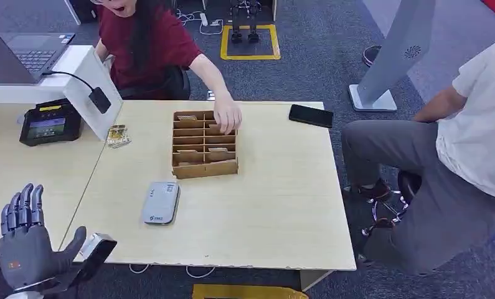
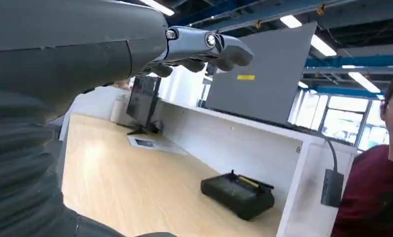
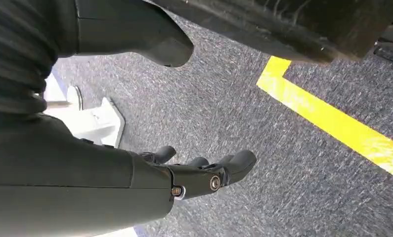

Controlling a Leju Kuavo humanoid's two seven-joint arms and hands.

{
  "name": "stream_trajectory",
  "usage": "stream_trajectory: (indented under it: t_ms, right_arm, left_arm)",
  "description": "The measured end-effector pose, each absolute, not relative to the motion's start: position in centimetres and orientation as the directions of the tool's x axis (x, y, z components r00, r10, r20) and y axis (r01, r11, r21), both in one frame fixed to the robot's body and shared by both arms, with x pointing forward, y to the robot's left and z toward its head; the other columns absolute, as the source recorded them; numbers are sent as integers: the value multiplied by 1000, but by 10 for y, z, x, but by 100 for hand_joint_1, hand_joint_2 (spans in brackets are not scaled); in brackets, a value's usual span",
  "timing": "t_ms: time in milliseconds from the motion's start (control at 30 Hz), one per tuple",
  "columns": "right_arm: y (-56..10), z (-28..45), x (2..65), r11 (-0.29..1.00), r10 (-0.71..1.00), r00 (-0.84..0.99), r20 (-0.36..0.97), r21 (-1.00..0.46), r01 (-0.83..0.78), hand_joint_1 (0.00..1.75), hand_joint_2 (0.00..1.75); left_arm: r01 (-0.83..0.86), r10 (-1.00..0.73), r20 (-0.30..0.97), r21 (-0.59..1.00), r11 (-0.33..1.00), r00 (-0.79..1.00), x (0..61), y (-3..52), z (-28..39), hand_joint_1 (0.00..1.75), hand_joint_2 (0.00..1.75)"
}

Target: Pass the card to the sensor for recognition and then transmit it.

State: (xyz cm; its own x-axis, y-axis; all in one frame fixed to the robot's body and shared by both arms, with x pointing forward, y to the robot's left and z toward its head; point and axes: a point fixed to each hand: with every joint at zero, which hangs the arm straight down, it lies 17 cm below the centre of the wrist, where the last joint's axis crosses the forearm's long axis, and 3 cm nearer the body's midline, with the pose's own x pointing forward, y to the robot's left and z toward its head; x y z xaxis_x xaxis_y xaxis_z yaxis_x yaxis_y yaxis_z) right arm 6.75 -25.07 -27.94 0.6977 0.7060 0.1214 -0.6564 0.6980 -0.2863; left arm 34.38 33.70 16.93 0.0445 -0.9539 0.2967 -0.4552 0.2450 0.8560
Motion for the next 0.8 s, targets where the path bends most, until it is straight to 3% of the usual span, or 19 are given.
stream_trajectory:
  t_ms: [67,100,133,167,200,267,300,367,400,433,467,500,533,567,600,633,667,800]
  right_arm:
    - [-250,-279,68,690,714,690,120,-288,-664,0,175]
    - [-250,-279,68,687,717,687,120,-288,-667,0,175]
    - [-250,-279,68,687,717,686,120,-288,-667,0,175]
    - [-249,-279,68,687,717,686,121,-287,-668,0,175]
    - [-248,-279,68,687,717,686,121,-285,-668,0,0]
    - [-249,-279,67,692,712,692,119,-282,-664,0,0]
    - [-250,-279,67,688,715,689,115,-285,-667,0,0]
    - [-251,-279,67,684,719,685,113,-287,-671,0,0]
    - [-250,-279,67,685,718,686,113,-287,-670,0,0]
    - [-251,-279,67,684,719,686,111,-288,-670,0,0]
    - [-251,-279,67,683,720,686,108,-289,-671,0,0]
    - [-252,-279,67,683,718,688,104,-294,-669,0,0]
    - [-254,-279,69,680,718,688,102,-309,-664,0,0]
    - [-256,-278,73,675,720,686,103,-333,-659,0,0]
    - [-257,-277,77,674,719,687,108,-352,-650,0,0]
    - [-257,-275,82,678,713,690,123,-370,-635,0,0]
    - [-255,-274,87,682,710,690,140,-380,-625,0,0]
    - [-247,-269,102,689,708,677,201,-404,-601,0,0]
  left_arm:
    - [-493,-961,273,843,214,49,343,337,180,0,175]
    - [-511,-963,263,836,201,52,342,337,185,112,175]
    - [-519,-966,255,833,192,52,342,336,188,175,175]
    - [-519,-967,249,834,187,53,343,335,189,175,175]
    - [-514,-967,249,837,188,51,344,334,188,150,175]
    - [-501,-966,254,843,197,47,348,333,187,150,175]
    - [-511,-966,254,837,195,46,349,334,190,0,175]
    - [-526,-967,251,829,191,46,351,334,196,0,175]
    - [-531,-968,247,827,186,46,352,334,198,17,175]
    - [-533,-969,243,827,179,51,353,334,199,45,175]
    - [-535,-970,238,828,172,57,354,334,200,9,175]
    - [-534,-971,232,830,164,62,354,335,200,0,175]
    - [-539,-970,231,828,154,79,354,337,201,0,0]
    - [-554,-967,235,820,144,97,352,341,203,0,0]
    - [-581,-963,242,803,132,116,349,344,209,0,175]
    - [-616,-960,243,780,108,140,344,350,218,21,175]
    - [-635,-955,251,766,99,155,341,355,224,175,175]
    - [-573,-941,300,804,160,157,347,359,214,171,175]
